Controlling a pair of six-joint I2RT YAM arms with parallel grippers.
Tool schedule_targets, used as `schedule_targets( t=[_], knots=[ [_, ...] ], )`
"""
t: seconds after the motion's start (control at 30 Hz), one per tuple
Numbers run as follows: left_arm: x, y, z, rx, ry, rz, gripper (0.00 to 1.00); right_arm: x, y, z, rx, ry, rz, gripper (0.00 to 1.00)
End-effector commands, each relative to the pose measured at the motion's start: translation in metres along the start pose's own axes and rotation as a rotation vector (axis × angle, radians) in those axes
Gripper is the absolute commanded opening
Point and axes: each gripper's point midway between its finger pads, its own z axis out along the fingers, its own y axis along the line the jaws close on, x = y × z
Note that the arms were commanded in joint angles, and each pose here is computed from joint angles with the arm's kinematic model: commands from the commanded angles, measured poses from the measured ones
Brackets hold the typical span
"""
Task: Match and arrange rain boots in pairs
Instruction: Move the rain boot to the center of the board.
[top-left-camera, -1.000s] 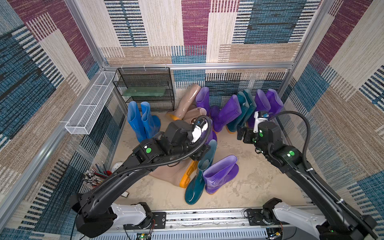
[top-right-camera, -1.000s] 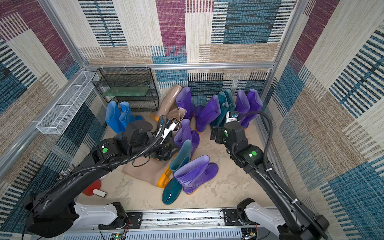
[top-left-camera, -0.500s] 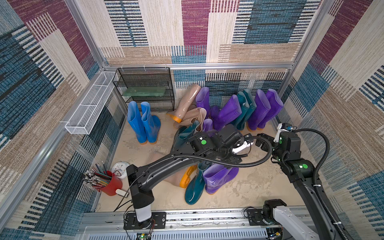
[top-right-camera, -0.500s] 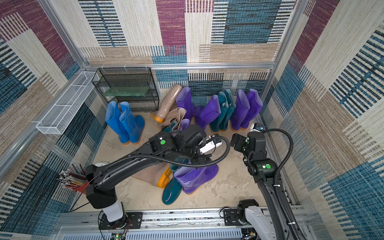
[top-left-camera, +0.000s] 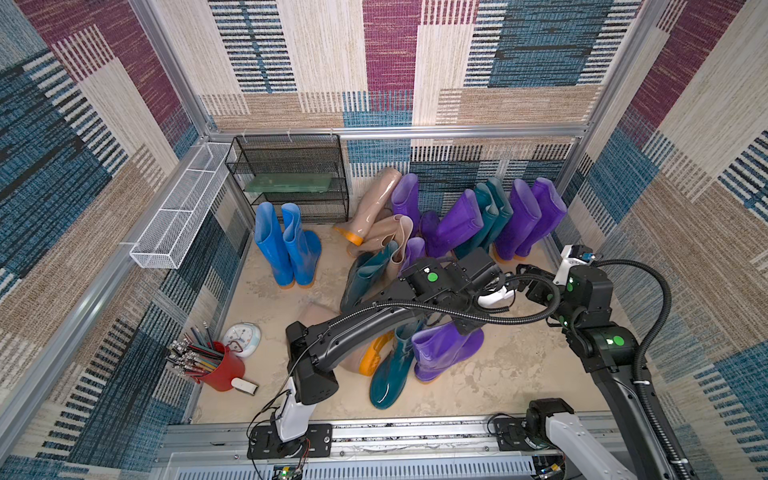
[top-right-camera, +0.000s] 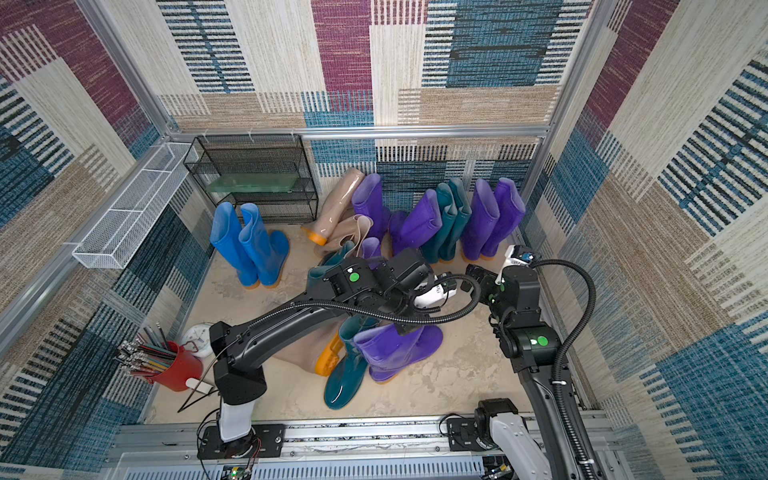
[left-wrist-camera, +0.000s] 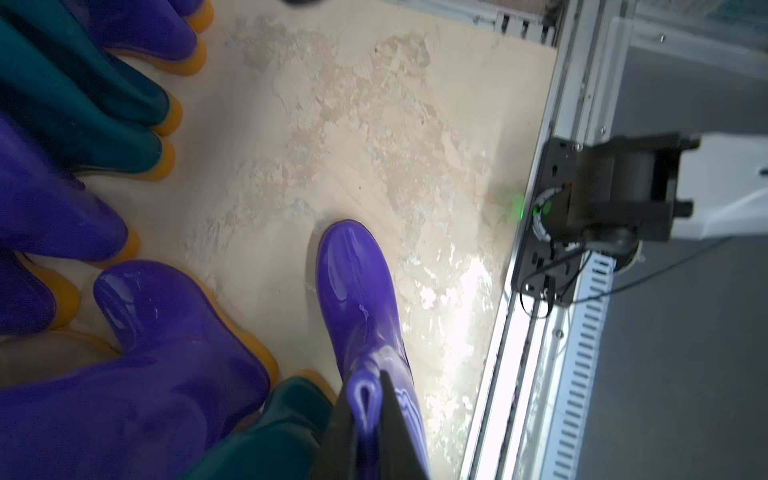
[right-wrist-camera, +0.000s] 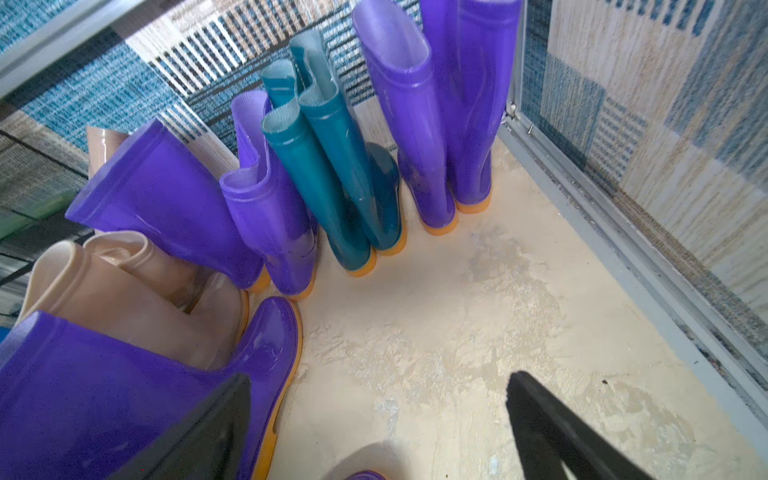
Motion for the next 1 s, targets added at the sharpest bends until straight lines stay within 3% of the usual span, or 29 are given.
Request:
schedule_targets(
  t=[0.0,0.17,0.43,0.5,0.57,0.73,0.97],
  knots=[
    [-0.044,0.019,-0.002,-0.094,-0.137,-0.15,0.0,-0.025,-0.008,-0.009,0.034,-0.094,0.054,0.99],
    [-0.074,0.057,0.018,-0.227,-0.246,-0.327,0.0,-0.046,-0.028,-0.018,0.1,-0.174,0.107,0.98],
    [-0.091,0.076,0.048,-0.195,-0.324,-0.43,0.0,-0.049,-0.03,-0.012,0.065,-0.165,0.138,0.98],
    [-0.094,0.072,0.049,-0.168,-0.335,-0.431,0.12,-0.049,-0.029,-0.013,0.063,-0.168,0.136,0.98],
    [-0.098,0.066,0.051,-0.132,-0.342,-0.423,0.35,-0.048,-0.029,-0.013,0.06,-0.166,0.136,0.98],
    [-0.101,0.059,0.045,-0.096,-0.35,-0.403,0.54,-0.048,-0.027,-0.016,0.049,-0.17,0.131,0.98],
    [-0.106,0.064,-0.026,-0.138,-0.411,-0.345,0.71,-0.039,0.003,-0.011,-0.1,-0.112,0.09,0.98]
  ],
)
